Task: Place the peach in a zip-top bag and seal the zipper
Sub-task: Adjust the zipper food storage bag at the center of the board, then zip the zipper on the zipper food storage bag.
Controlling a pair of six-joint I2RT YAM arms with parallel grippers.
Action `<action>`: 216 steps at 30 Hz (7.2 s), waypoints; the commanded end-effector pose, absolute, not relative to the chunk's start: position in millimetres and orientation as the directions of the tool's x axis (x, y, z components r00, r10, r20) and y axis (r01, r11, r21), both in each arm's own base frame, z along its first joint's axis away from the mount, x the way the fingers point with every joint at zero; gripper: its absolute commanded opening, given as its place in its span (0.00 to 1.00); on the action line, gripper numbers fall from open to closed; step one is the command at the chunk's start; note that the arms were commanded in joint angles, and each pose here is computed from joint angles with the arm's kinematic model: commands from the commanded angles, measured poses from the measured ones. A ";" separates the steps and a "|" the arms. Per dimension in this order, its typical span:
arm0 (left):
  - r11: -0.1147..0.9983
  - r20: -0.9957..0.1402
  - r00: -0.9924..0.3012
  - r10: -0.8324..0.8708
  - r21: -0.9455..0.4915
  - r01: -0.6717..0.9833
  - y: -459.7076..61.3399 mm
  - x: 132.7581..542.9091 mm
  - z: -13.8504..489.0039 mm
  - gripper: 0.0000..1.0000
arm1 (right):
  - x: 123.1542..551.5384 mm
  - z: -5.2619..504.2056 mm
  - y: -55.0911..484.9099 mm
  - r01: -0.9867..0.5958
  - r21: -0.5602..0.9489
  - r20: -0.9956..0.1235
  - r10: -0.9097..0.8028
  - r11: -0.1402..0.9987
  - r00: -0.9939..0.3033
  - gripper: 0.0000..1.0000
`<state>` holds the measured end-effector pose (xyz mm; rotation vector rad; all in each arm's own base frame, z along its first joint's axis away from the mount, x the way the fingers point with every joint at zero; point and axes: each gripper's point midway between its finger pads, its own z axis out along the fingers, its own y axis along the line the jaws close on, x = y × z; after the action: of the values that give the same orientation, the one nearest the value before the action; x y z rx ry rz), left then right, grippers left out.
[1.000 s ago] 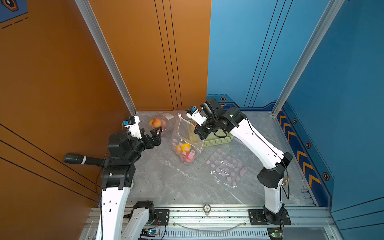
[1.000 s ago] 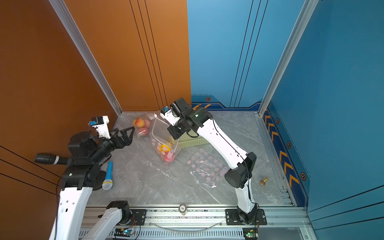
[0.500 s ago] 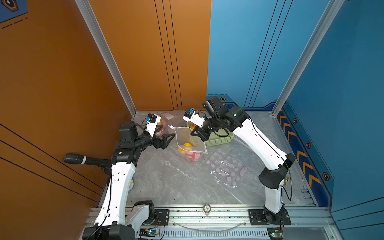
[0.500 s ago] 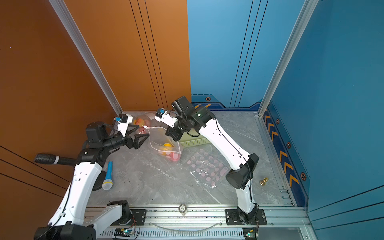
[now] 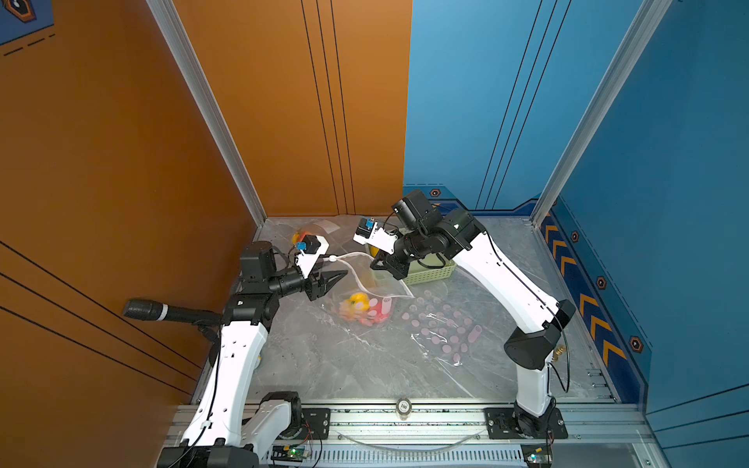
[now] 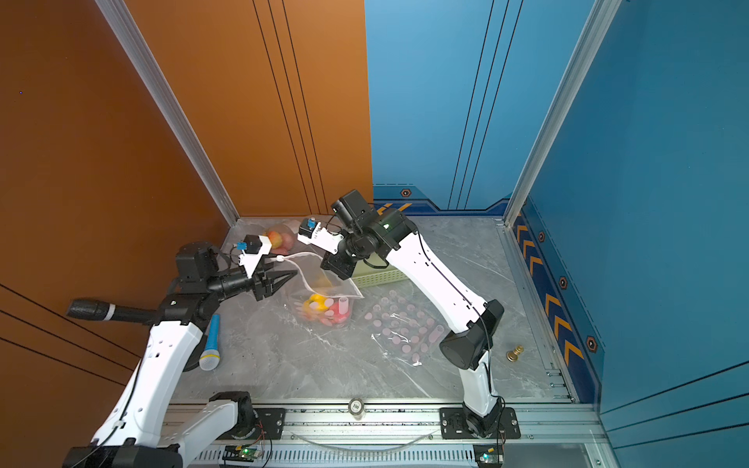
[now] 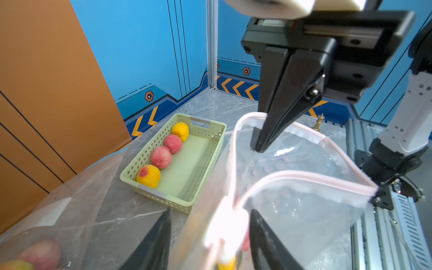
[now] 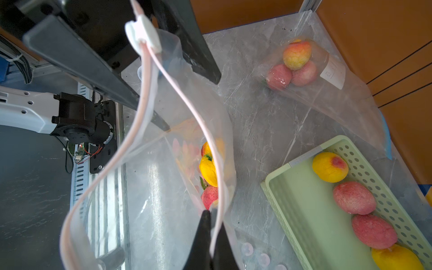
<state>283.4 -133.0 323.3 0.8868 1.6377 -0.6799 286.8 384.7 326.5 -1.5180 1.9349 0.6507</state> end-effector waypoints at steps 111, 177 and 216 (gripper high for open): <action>0.568 -0.969 -0.079 0.236 0.072 0.820 -126.3 242.5 357.9 0.00 | 228.8 416.4 408.3 -0.910 -0.201 -0.930 -0.362 0.364 0.060 0.62; 0.568 -0.962 -0.101 0.255 0.064 0.820 -127.7 235.2 348.0 0.00 | 239.8 391.4 435.4 -0.936 -0.237 -0.884 -0.456 0.260 0.098 0.04; 0.486 -0.973 -0.113 0.199 -0.002 0.874 -139.2 212.2 351.7 0.48 | 242.3 366.8 412.1 -0.943 -0.202 -0.854 -0.519 0.265 0.037 0.00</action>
<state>219.5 -135.4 351.0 0.9386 1.6177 -0.6960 246.7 420.2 364.4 -1.3783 1.5938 0.5800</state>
